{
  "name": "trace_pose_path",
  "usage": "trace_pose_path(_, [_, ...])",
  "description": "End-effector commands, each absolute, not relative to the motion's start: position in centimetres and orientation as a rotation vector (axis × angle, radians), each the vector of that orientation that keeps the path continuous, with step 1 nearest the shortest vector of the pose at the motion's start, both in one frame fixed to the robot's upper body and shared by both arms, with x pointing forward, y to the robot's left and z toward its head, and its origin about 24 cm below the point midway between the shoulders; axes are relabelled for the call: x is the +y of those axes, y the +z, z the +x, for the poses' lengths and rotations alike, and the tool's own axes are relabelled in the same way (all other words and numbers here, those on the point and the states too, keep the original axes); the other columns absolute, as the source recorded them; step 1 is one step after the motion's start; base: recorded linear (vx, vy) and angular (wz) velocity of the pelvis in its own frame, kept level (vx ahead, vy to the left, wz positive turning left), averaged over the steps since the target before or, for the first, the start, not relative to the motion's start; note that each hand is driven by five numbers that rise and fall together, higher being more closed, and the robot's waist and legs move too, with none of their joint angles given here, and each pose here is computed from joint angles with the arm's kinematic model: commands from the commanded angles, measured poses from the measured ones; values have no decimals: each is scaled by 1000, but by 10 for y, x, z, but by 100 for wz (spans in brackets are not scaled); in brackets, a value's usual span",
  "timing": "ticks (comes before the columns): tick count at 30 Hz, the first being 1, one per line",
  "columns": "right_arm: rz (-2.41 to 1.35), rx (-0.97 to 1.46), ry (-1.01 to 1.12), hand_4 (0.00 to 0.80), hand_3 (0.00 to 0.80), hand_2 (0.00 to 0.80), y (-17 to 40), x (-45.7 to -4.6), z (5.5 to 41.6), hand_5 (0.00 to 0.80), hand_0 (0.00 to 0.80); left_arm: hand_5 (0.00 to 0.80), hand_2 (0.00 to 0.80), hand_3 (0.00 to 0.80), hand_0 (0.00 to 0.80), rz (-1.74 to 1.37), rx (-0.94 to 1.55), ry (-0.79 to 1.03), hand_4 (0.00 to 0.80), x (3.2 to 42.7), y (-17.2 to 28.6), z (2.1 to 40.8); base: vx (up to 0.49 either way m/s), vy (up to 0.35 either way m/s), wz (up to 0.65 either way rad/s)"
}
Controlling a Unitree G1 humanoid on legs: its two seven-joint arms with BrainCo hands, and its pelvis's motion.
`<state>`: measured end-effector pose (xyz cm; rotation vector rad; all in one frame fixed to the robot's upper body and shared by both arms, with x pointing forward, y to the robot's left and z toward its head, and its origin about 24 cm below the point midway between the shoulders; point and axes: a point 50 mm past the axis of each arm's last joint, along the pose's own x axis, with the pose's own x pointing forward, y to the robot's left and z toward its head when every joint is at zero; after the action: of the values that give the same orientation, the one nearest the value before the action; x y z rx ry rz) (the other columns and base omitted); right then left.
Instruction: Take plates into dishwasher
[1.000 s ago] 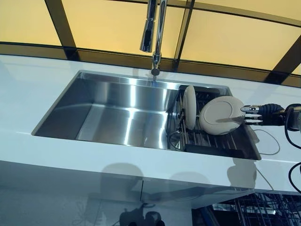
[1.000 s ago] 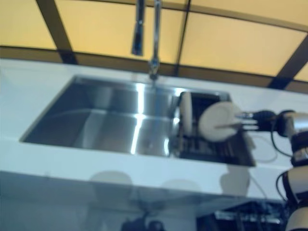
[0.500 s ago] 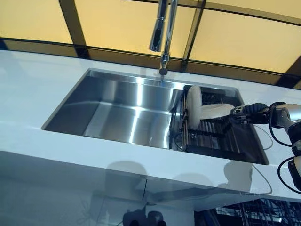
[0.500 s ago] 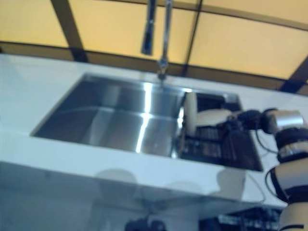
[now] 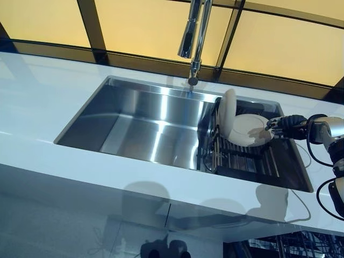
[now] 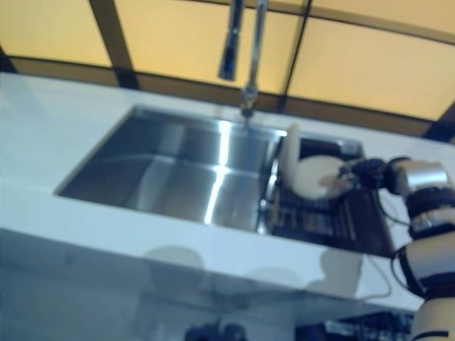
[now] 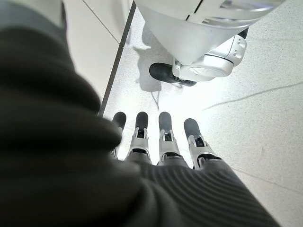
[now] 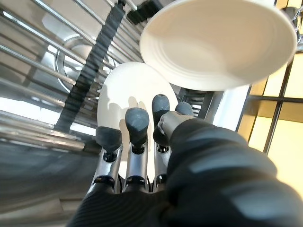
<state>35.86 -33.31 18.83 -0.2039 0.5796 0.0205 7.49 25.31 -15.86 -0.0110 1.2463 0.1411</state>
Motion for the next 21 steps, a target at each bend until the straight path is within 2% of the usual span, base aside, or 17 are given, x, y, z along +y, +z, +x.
trace_pose_path(1, [-262, 437, -10, 800, 800, 800, 233, -332, 366, 800, 800, 0, 0, 0, 0, 6, 1254, 144, 0, 260, -157, 75, 0, 0, 0])
trace_pose_path(6, [-290, 395, -39, 800, 800, 800, 240, -332, 367, 800, 800, 0, 0, 0, 0, 10, 1255, 139, 0, 258, -157, 75, 0, 0, 0])
trace_pose_path(10, [-450, 297, -88, 800, 800, 800, 259, -332, 369, 800, 800, 0, 0, 0, 0, 14, 1253, 135, 0, 257, -157, 77, 0, 0, 0])
trace_pose_path(11, [-511, 266, -113, 709, 709, 709, 268, -332, 369, 709, 709, 0, 0, 0, 0, 16, 1253, 132, 0, 257, -157, 76, 0, 0, 0])
trace_pose_path(12, [-553, 246, -127, 113, 113, 113, 274, -331, 369, 113, 113, 0, 0, 0, 0, 18, 1253, 130, 0, 257, -157, 77, 0, 0, 0])
trace_pose_path(13, [-565, 242, -128, 113, 113, 113, 276, -331, 370, 113, 113, 0, 0, 0, 0, 18, 1253, 129, 0, 257, -157, 77, 0, 0, 0])
trace_pose_path(14, [-620, 198, -125, 0, 0, 0, 284, -325, 371, 0, 0, 0, 0, 0, 0, 20, 1253, 127, 0, 256, -157, 76, 0, 0, 0])
trace_pose_path(21, [-1042, -89, -237, 0, 0, 0, 335, -300, 369, 0, 0, 0, 0, 0, 0, 25, 1248, 119, 0, 259, -155, 79, 0, 0, 0])
